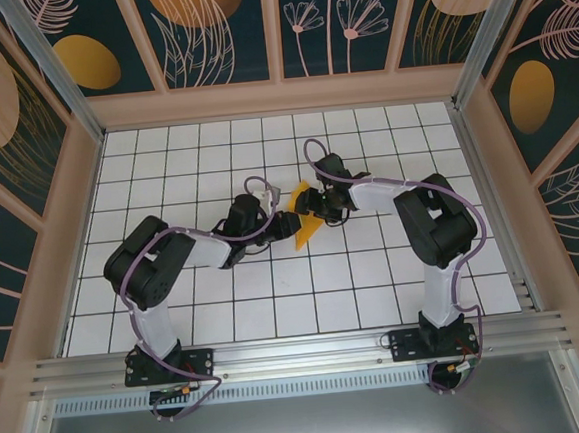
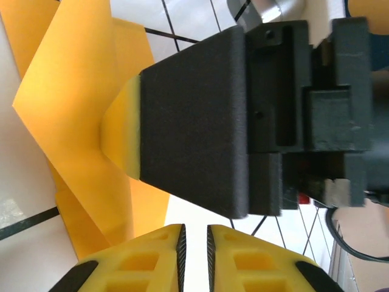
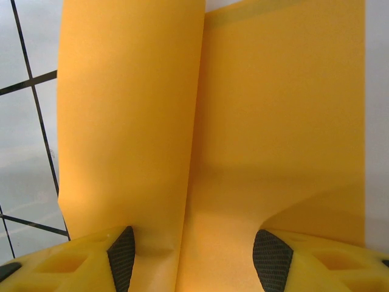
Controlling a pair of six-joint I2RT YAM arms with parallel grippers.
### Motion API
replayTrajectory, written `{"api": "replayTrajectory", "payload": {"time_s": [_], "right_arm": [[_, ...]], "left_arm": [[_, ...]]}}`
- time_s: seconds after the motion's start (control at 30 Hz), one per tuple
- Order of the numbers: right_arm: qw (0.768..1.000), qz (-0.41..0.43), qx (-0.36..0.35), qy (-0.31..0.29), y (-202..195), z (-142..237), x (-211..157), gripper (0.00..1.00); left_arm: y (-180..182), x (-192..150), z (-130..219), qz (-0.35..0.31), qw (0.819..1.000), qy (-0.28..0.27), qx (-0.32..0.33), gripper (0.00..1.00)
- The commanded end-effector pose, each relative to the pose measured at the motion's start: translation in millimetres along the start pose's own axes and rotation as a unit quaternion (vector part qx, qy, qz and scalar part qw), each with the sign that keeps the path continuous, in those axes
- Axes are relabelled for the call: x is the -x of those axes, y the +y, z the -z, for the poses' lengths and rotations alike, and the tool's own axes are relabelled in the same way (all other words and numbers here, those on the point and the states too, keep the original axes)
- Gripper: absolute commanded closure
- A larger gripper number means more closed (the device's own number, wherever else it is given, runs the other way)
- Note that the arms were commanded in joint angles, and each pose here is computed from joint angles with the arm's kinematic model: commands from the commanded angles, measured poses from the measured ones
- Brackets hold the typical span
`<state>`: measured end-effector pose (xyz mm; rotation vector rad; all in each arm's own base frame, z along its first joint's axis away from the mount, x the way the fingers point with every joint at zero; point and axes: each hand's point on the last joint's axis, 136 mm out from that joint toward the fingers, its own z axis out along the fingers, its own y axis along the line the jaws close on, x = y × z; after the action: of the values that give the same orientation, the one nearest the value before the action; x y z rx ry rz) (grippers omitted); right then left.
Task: Fold a paper plane with a square sheet of paper (pick it up from the middle)
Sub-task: Fourth fold the wing at the center of the table.
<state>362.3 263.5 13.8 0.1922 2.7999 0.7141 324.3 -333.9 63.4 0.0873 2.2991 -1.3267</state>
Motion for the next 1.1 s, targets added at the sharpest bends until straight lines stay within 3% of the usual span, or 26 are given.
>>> {"api": "replayTrajectory", "payload": {"time_s": [0.0, 1.07], "right_arm": [[0.981, -0.036, -0.175, 0.074, -112.0, -44.7, -59.7, 0.39], [0.976, -0.053, -0.198, 0.077, -125.8, -44.6, -62.7, 0.5]], "left_arm": [[7.2, -3.6, -6.8, -0.003, 1.0, 0.012, 0.01, 0.8], [37.2, -8.1, -18.5, 0.004, 0.998, 0.016, 0.058, 0.86]]}}
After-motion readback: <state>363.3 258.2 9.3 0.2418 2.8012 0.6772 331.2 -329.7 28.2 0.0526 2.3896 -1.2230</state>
